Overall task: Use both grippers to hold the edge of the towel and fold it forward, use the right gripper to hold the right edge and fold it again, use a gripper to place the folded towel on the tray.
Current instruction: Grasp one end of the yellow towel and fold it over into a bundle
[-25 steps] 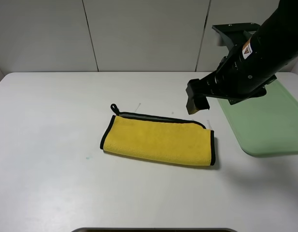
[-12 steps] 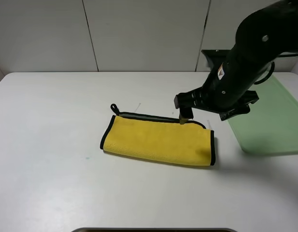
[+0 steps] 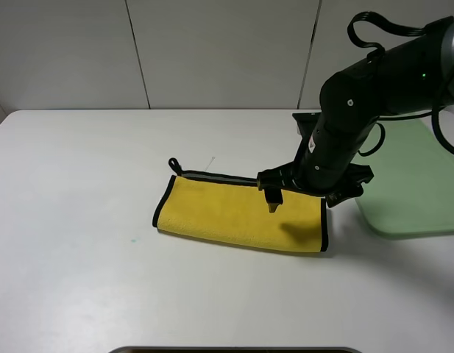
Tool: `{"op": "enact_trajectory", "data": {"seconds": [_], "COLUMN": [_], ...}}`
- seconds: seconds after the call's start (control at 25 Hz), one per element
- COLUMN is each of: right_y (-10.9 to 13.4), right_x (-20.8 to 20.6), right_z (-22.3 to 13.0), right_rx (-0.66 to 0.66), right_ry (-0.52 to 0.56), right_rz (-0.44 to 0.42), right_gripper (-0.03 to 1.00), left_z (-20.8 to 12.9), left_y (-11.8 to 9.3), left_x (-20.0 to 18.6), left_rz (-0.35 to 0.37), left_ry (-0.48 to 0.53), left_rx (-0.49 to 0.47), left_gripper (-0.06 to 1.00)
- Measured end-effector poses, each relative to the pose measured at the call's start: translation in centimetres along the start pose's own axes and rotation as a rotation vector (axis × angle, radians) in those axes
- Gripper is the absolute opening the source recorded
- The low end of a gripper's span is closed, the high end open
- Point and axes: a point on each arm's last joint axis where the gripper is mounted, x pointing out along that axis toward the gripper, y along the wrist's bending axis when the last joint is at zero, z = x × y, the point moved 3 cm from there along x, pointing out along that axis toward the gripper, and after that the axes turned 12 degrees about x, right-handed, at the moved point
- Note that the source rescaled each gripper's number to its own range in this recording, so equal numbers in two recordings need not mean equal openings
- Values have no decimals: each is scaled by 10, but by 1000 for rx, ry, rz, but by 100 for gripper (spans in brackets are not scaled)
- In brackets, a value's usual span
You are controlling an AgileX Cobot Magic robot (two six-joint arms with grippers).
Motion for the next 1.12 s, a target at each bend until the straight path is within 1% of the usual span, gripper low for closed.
{"op": "enact_trajectory", "data": {"seconds": [0.24,0.44,0.68,0.84,1.12], "right_y": [-11,-13,-21,-26,-27], "right_x": [1,3,19,26,40], "right_z": [8,9,10,14,12], "right_rx": [41,29,32,27,18], "right_ry": [-5,-3,30,33,54], "right_rz": [-11,-17,-49,-52,-61], "right_gripper": [100,100,100,100,100], "left_z": [0,0,0,0,0], "left_y": [0,0,0,0,0], "left_x": [0,0,0,0,0], "left_rz": [1,1,2,2,2], "left_ry": [0,0,0,0,0], "left_rx": [0,0,1,1,1], "left_gripper": [100,100,100,100,100]}}
